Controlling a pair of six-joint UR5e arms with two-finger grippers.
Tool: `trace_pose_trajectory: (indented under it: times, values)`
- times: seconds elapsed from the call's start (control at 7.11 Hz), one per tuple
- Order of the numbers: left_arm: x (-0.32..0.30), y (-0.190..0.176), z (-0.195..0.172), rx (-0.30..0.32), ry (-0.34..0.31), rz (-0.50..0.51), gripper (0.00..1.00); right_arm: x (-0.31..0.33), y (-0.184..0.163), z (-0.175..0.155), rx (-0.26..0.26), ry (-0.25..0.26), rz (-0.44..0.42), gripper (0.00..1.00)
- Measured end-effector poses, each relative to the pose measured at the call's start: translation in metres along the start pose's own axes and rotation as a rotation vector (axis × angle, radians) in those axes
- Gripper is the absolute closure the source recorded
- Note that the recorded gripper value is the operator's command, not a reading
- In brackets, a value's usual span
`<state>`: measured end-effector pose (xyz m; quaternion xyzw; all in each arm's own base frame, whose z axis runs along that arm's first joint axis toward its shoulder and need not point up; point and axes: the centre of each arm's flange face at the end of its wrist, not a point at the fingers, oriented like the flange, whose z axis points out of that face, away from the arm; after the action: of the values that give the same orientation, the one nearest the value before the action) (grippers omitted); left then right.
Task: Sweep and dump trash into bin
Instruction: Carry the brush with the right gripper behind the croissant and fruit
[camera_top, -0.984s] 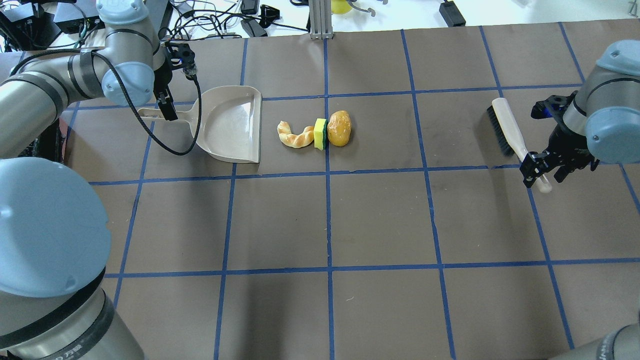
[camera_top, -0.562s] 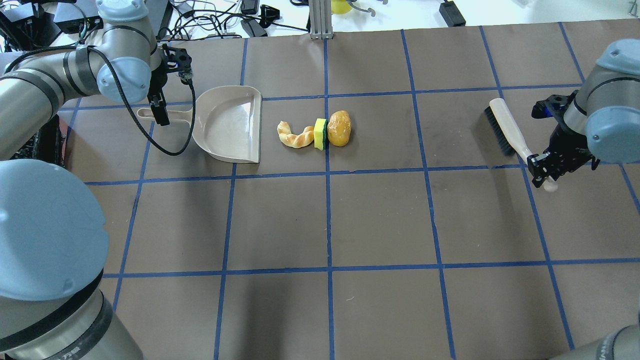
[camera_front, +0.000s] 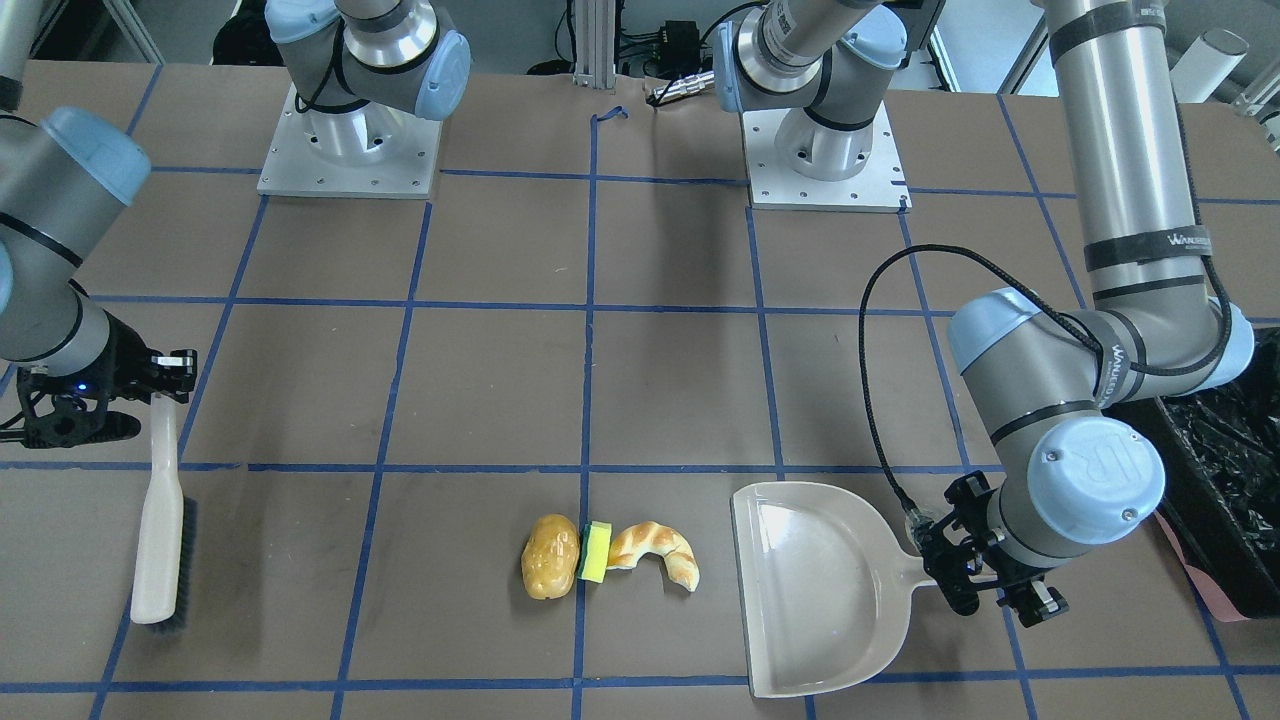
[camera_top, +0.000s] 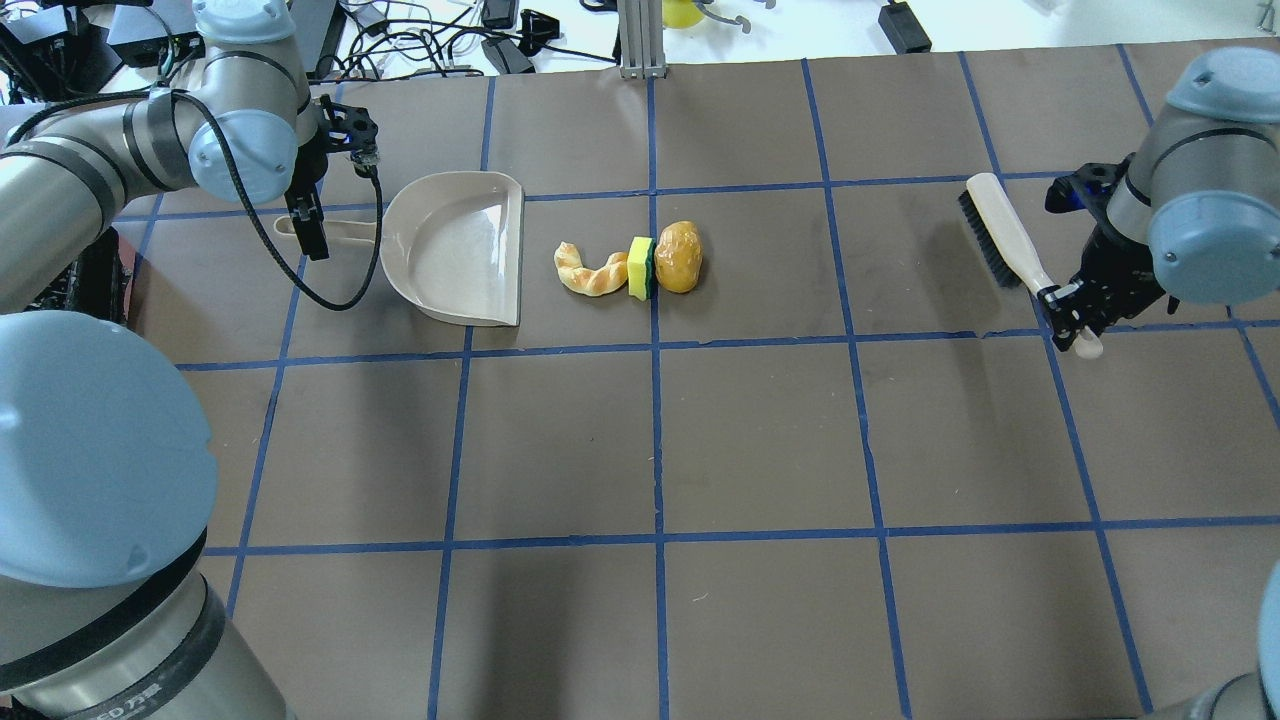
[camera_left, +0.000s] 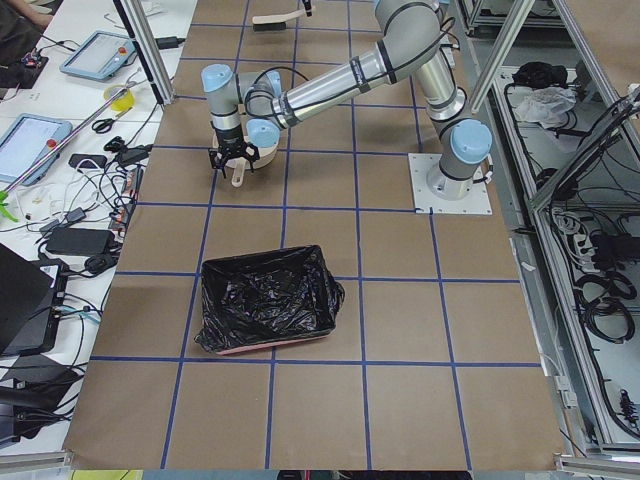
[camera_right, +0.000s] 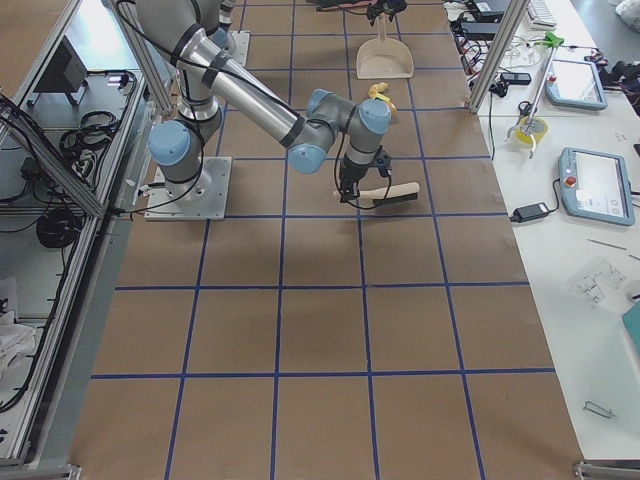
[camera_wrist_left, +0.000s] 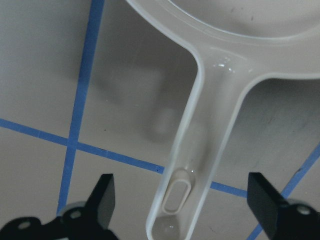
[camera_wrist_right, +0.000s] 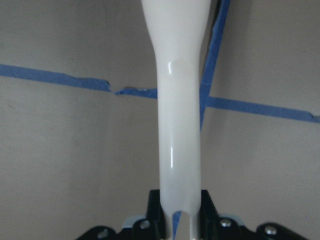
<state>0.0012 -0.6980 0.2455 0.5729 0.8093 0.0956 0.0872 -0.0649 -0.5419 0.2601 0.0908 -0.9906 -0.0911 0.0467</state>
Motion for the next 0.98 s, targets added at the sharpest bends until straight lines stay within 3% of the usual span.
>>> trace_pose_trajectory:
  times: [0.28, 0.42, 0.7, 0.98]
  values:
    - [0.000, 0.002, 0.004, -0.040, 0.008, 0.002, 0.60, -0.063, -0.022, -0.030, -0.023, 0.093, 0.011, 0.93]
    - [0.000, 0.002, 0.007, -0.051, 0.009, -0.004, 0.64, -0.104, -0.030, -0.039, -0.021, 0.110, 0.054, 0.98]
    - [-0.001, -0.001, 0.011, -0.046, 0.010, -0.013, 0.87, -0.179, -0.036, -0.045, -0.016, 0.076, 0.186, 0.99]
    - [-0.004, -0.004, 0.005, -0.032, -0.003, -0.017, 0.90, -0.242, -0.040, -0.047, -0.009, 0.048, 0.259, 0.99]
